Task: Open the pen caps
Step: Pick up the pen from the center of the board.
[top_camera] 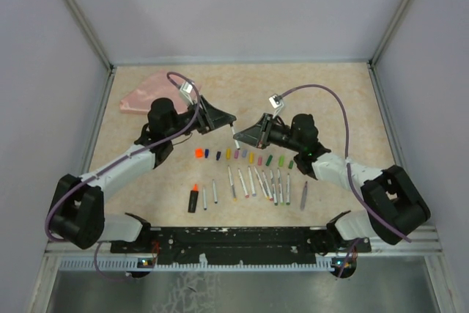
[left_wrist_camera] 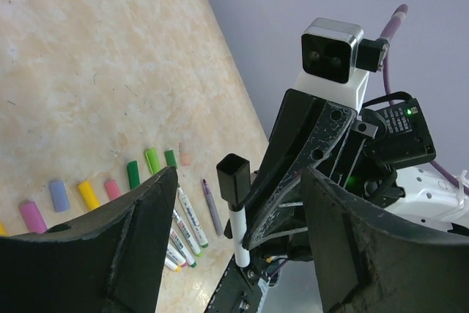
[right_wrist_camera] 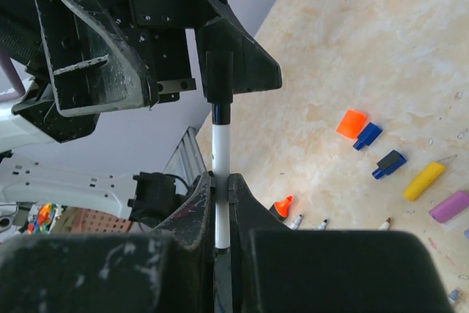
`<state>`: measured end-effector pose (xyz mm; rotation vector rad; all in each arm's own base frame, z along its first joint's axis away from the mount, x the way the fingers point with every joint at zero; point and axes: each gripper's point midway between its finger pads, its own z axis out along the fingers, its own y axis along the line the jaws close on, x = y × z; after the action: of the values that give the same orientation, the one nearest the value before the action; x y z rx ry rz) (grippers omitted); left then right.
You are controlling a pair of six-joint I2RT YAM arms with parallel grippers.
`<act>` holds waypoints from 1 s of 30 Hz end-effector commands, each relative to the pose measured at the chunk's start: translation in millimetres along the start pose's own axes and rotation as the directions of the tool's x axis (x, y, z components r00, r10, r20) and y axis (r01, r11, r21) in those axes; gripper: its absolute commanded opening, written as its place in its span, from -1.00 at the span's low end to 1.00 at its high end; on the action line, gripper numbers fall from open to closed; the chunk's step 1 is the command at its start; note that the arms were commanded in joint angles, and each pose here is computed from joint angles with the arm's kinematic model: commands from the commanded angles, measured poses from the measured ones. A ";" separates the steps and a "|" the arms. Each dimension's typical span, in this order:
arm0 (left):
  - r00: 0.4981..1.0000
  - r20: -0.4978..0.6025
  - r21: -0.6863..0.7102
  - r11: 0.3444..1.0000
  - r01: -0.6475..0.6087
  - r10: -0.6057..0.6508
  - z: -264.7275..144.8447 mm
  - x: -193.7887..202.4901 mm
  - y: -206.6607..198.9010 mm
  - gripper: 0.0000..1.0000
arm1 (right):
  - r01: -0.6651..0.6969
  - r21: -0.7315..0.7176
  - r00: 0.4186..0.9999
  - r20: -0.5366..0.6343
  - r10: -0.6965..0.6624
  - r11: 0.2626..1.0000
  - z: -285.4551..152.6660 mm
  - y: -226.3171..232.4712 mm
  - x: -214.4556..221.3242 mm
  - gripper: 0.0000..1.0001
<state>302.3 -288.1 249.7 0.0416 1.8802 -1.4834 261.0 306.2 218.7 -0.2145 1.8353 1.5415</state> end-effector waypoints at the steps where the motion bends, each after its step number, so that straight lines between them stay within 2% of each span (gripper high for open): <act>1: 0.999 0.009 0.029 0.999 -0.038 0.038 6.1 -5.5 -11.5 0.45 | 0.047 -0.073 0.998 0.035 -0.045 0.996 6.4 21.1 -16.3 -1.00; 8: 0.999 0.004 0.030 0.999 -0.035 0.035 7.5 -3.7 -12.8 0.34 | 0.042 -0.073 0.999 0.025 -0.041 0.996 6.6 20.6 -13.5 -1.00; 15: 1.000 -0.008 0.034 0.999 -0.030 0.030 7.4 0.6 -13.9 0.11 | 0.041 -0.067 0.999 0.024 -0.039 0.997 5.3 19.8 -12.2 -1.00; 22: 0.999 -0.017 0.042 0.999 -0.031 0.032 6.9 3.2 -15.8 -0.39 | 0.039 -0.069 0.999 0.021 -0.038 0.997 4.8 20.3 -10.9 -1.00; 26: 0.999 -0.023 0.045 0.999 -0.028 0.029 6.1 4.9 -16.1 -0.61 | 0.039 -0.068 0.999 0.022 -0.037 0.997 3.9 20.7 -10.8 -1.00; 30: 0.999 -0.031 0.051 0.998 -0.024 0.026 5.8 7.3 -16.6 -0.95 | 0.039 -0.071 0.999 0.019 -0.037 0.997 2.8 21.8 -9.8 -1.00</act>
<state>296.1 -296.6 243.5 0.0549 1.9088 -1.4950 258.9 308.9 216.5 -0.2265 1.8409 1.5605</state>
